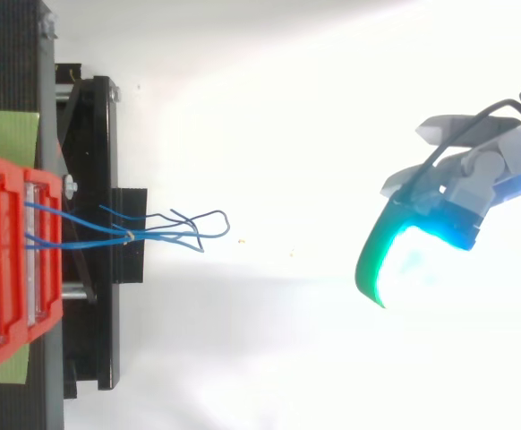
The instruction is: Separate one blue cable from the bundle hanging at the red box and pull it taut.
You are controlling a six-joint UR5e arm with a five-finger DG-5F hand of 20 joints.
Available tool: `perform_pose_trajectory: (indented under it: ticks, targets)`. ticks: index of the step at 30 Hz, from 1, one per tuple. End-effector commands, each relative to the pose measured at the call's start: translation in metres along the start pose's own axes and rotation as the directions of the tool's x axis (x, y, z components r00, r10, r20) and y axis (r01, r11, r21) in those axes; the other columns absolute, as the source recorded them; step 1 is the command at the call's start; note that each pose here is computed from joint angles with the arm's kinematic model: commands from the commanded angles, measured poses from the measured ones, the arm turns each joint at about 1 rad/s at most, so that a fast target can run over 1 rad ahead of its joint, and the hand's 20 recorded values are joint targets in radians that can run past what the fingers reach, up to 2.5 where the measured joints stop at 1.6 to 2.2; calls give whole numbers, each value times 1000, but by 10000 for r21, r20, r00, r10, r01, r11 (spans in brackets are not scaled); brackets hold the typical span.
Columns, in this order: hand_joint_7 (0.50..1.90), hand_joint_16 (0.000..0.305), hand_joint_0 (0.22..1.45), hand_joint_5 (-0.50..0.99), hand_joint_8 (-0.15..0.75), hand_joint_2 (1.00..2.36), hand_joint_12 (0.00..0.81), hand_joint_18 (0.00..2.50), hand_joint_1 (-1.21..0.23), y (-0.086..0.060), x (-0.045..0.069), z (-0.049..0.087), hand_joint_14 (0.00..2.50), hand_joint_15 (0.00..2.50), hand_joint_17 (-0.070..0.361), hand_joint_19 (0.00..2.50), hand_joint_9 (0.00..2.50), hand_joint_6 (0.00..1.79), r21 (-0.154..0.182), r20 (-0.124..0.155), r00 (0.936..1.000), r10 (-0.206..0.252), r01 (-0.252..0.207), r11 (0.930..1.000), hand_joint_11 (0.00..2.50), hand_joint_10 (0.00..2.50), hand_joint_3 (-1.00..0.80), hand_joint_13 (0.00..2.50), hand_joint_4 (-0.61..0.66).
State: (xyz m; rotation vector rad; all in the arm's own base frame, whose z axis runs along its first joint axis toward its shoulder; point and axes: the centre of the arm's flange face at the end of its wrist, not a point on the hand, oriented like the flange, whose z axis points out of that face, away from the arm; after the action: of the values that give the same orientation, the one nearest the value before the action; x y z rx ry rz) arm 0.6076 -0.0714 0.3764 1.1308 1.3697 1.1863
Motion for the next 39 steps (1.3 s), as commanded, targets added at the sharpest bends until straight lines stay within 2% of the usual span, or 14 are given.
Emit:
perform_pose_trajectory:
  ticks: [1,11,19,22,24,26,27,32,36,39]
  targets:
    - [700,43,483,-265,412,1001,372,0,-377,0,1,0,0,0,97,0,350,502,40,-15,10000,12,-12,10000,0,0,-484,99,229]
    - [696,43,487,-259,423,1001,369,0,-411,0,2,0,0,0,97,0,395,502,71,-18,10000,-6,6,10000,0,0,-478,151,240]
    - [732,40,505,-243,410,1002,348,0,-502,-1,3,1,0,0,89,0,468,502,113,271,9996,-29,26,9999,0,0,-472,231,266]
    - [738,36,514,-241,386,1002,331,25,-557,-22,5,10,0,0,82,0,467,502,473,531,9986,-31,6,9989,0,0,-467,270,256]
    - [739,34,520,-240,372,1003,323,51,-597,-27,5,13,0,0,77,0,468,502,552,555,9985,-23,-8,9985,0,0,-460,295,253]
    - [743,33,524,-240,366,1003,320,70,-613,-39,7,18,0,0,74,0,471,502,710,585,9983,-72,30,9975,0,0,-455,310,251]
    - [744,32,525,-241,363,1003,317,85,-627,-58,11,29,0,0,72,0,475,502,815,761,9971,-72,9,9967,0,0,-453,326,249]
    - [749,29,535,-239,353,1003,305,179,-680,-61,13,37,0,0,64,0,491,502,525,1093,9940,-93,36,9986,0,0,-456,383,250]
    - [756,27,546,-238,349,1002,296,262,-726,-61,15,39,0,0,61,0,497,502,464,1419,9898,-119,54,9989,0,0,-464,425,251]
    - [761,27,551,-237,346,1002,297,307,-756,-61,17,40,0,0,61,0,496,502,463,1556,9877,-143,72,9989,0,0,-475,454,252]
